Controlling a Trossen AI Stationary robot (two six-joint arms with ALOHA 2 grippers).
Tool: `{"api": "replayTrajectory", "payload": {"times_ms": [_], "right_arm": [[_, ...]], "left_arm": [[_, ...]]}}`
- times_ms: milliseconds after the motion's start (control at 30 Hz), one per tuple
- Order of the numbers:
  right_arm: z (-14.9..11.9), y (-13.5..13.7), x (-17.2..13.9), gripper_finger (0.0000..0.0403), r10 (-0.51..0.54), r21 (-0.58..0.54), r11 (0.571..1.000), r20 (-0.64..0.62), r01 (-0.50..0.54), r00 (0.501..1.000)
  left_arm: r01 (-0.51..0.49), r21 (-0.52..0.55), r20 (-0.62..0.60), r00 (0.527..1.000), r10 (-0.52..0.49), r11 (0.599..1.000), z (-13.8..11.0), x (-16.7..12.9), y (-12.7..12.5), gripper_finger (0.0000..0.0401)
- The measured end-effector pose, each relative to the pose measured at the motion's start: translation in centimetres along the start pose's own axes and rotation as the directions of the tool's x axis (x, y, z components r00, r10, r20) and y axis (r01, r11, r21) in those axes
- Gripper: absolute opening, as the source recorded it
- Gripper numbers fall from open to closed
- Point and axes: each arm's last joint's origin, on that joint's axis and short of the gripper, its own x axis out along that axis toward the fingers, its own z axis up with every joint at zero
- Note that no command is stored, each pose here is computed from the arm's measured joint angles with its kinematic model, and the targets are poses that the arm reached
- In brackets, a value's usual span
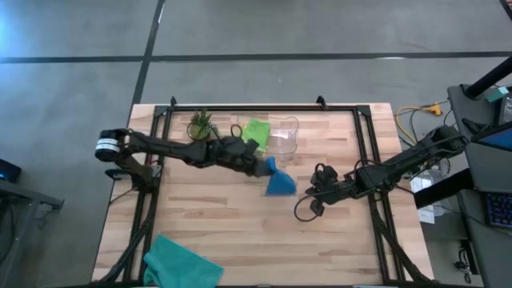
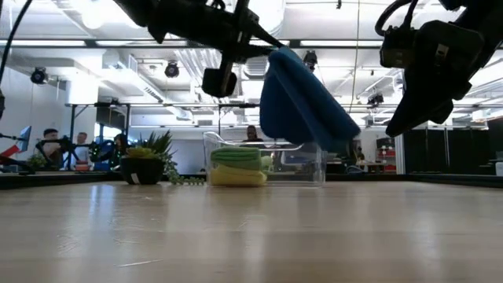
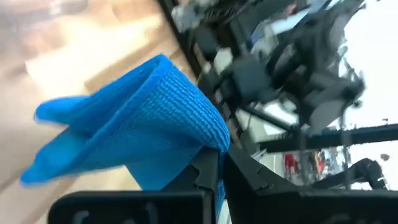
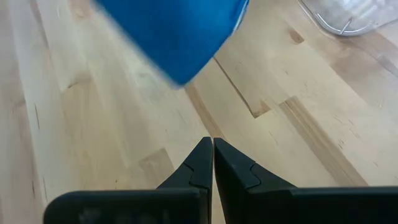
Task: Fold microfiber towels
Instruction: Fold the blue microfiber towel
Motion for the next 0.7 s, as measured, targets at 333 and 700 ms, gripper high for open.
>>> {"api": "replayTrajectory", "payload": {"times_ms": [333,700], "right_arm": [[0.0,0.0,0.0,0.0009,0.000,0.019,1.000,0.000,0.000,1.000],[0.0,0.0,0.0,0.0009,0.000,0.022,1.000,-0.001,0.000,1.000]], "left_arm": [[0.054,0.034,0.117,0.991,-0.057,0.998,5.8,-3.8,0.0,0.0000],[0.070,0.043,0.100,0.992,-0.074,0.997,11.4,-6.4,3.6,0.0000]]}}
